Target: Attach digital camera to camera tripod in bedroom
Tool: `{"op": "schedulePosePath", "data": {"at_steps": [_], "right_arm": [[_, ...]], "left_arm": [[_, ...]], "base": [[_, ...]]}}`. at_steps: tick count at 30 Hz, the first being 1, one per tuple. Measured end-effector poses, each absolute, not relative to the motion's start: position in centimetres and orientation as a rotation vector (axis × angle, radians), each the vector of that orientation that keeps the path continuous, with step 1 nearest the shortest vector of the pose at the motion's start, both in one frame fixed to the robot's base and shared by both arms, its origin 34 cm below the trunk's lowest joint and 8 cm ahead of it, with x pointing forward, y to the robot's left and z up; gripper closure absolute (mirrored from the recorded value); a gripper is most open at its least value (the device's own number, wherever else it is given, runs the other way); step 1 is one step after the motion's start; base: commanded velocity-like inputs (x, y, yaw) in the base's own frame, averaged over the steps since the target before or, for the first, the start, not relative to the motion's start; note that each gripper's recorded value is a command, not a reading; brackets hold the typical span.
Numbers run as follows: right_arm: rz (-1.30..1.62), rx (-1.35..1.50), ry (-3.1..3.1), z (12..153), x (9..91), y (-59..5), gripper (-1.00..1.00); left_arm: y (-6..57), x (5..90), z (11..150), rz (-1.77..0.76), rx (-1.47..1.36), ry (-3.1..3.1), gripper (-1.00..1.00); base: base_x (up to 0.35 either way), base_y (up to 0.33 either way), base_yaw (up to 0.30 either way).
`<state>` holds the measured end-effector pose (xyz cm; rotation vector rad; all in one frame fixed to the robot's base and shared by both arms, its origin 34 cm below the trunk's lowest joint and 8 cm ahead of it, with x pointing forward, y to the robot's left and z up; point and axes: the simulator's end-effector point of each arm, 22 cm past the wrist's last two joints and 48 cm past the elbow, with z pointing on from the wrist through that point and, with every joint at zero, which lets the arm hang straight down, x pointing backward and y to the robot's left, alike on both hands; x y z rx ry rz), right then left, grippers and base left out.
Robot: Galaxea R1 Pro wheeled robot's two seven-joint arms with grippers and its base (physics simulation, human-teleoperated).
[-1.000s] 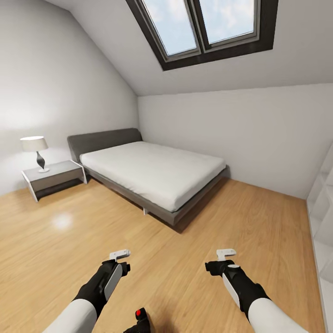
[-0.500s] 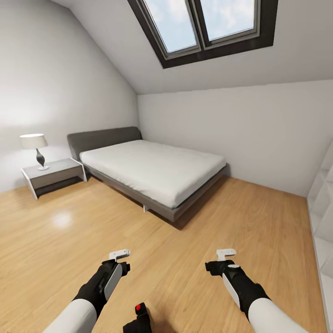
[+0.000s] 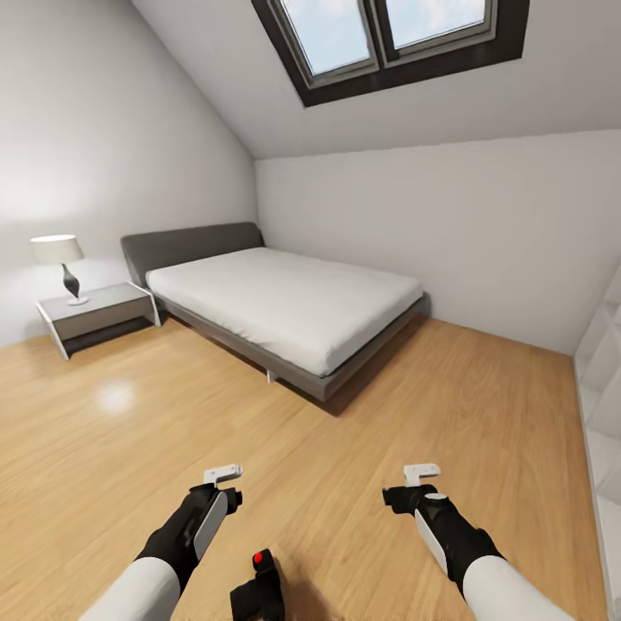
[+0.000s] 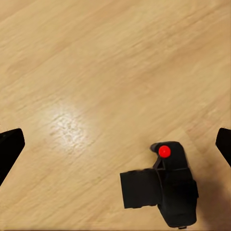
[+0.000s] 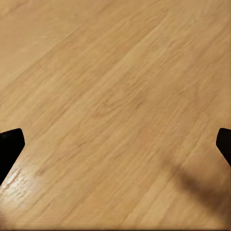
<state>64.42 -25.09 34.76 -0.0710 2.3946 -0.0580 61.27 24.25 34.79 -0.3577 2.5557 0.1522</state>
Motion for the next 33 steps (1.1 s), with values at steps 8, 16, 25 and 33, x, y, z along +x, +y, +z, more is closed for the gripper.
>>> {"op": "schedulePosePath", "data": {"at_steps": [8,16,25,33], "right_arm": [[-0.057,-0.073,2.429,32.8,63.8,-25.1,-1.00],[-0.057,-0.075,2.465,30.9,63.2,-25.1,-1.00],[-0.057,-0.079,2.500,28.8,62.4,-25.1,-1.00],[-0.054,-0.081,2.525,27.1,61.9,-25.1,-1.00]], "left_arm": [[24.2,60.7,33.0,0.160,-0.357,2.588,-1.00],[24.2,60.1,31.2,0.166,-0.358,2.619,-1.00],[24.2,59.4,29.2,0.174,-0.358,2.655,-1.00],[24.2,58.8,27.6,0.181,-0.359,2.685,-1.00]], "base": [[0.000,0.000,0.000],[0.000,0.000,0.000],[0.000,0.000,0.000],[0.000,0.000,0.000]]}}
